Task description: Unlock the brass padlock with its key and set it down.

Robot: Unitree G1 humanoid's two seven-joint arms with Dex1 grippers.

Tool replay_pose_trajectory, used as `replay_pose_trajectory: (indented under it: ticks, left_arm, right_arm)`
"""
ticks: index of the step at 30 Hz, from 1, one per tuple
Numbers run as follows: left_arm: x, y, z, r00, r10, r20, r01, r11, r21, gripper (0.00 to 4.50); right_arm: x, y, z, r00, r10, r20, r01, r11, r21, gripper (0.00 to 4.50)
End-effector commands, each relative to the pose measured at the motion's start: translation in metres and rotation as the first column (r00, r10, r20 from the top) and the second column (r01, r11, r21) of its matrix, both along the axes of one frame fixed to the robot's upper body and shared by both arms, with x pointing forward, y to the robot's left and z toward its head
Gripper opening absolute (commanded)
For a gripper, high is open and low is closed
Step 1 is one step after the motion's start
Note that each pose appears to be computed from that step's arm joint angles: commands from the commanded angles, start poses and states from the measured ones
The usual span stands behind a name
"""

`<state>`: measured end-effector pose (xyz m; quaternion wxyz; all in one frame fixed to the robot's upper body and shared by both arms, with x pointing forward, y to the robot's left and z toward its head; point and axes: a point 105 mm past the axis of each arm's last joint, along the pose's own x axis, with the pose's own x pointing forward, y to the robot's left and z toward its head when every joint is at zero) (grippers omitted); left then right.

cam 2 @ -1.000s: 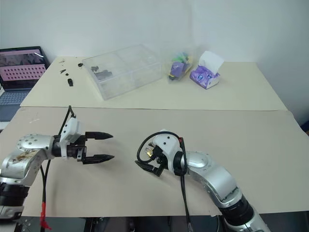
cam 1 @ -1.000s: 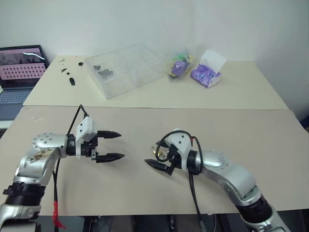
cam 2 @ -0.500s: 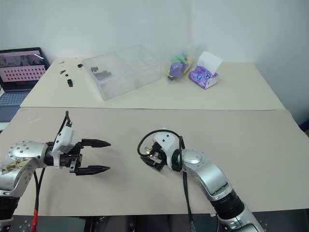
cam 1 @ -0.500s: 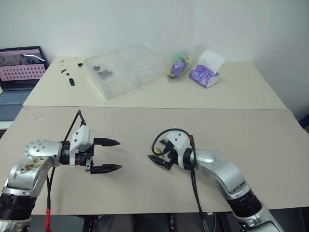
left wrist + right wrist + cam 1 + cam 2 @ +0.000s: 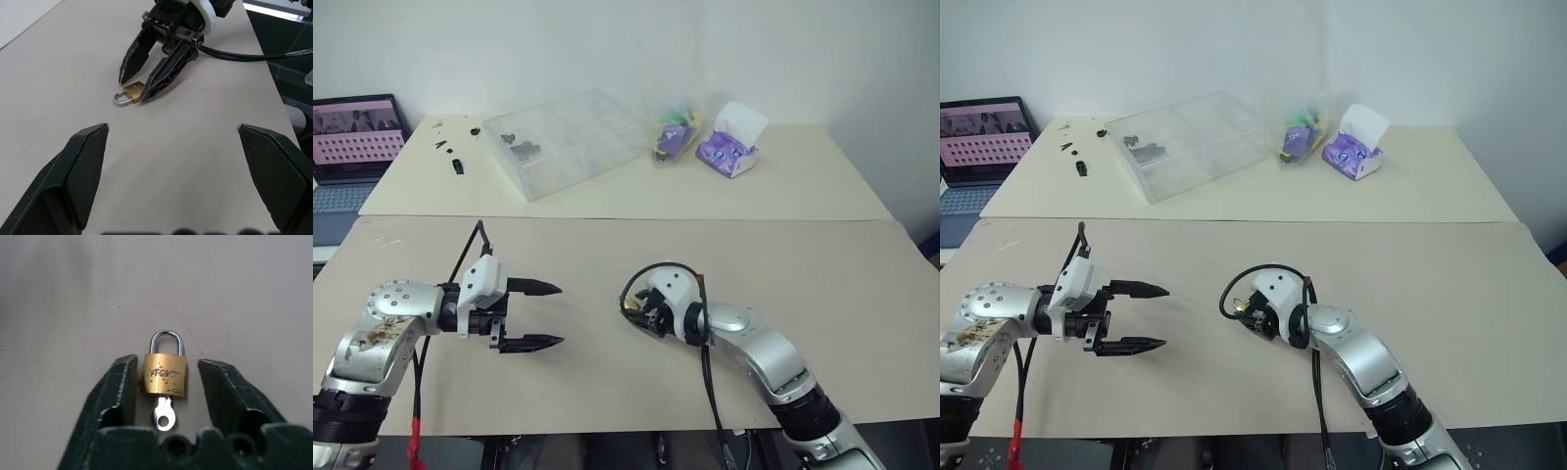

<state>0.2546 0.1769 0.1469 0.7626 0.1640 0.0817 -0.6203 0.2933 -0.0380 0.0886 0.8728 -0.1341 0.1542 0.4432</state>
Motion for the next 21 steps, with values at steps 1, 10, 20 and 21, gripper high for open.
replay_pose_trajectory:
  ticks: [1,10,20,21]
  left_arm:
    - [0.001,-0.005,0.01,0.999,-0.013,0.053,0.013,1.0,-0.004,4.5]
    - [0.004,-0.007,0.013,0.997,0.011,0.072,-0.01,1.0,-0.014,4.5]
    - [-0.003,-0.007,0.017,0.997,0.028,0.076,-0.027,1.0,-0.015,4.5]
    - [-0.004,-0.008,0.017,0.997,0.03,0.076,-0.028,0.999,-0.016,4.5]
  right_arm:
    - [-0.001,0.004,0.008,0.999,0.012,0.032,-0.012,1.0,0.014,1.02]
    - [0.003,0.013,0.026,0.989,0.091,0.115,-0.095,0.995,0.032,0.91]
    - [-0.039,0.074,0.026,0.735,0.673,0.079,-0.675,0.738,-0.005,0.91]
    - [-0.042,0.078,0.021,0.709,0.703,0.06,-0.704,0.711,-0.003,0.91]
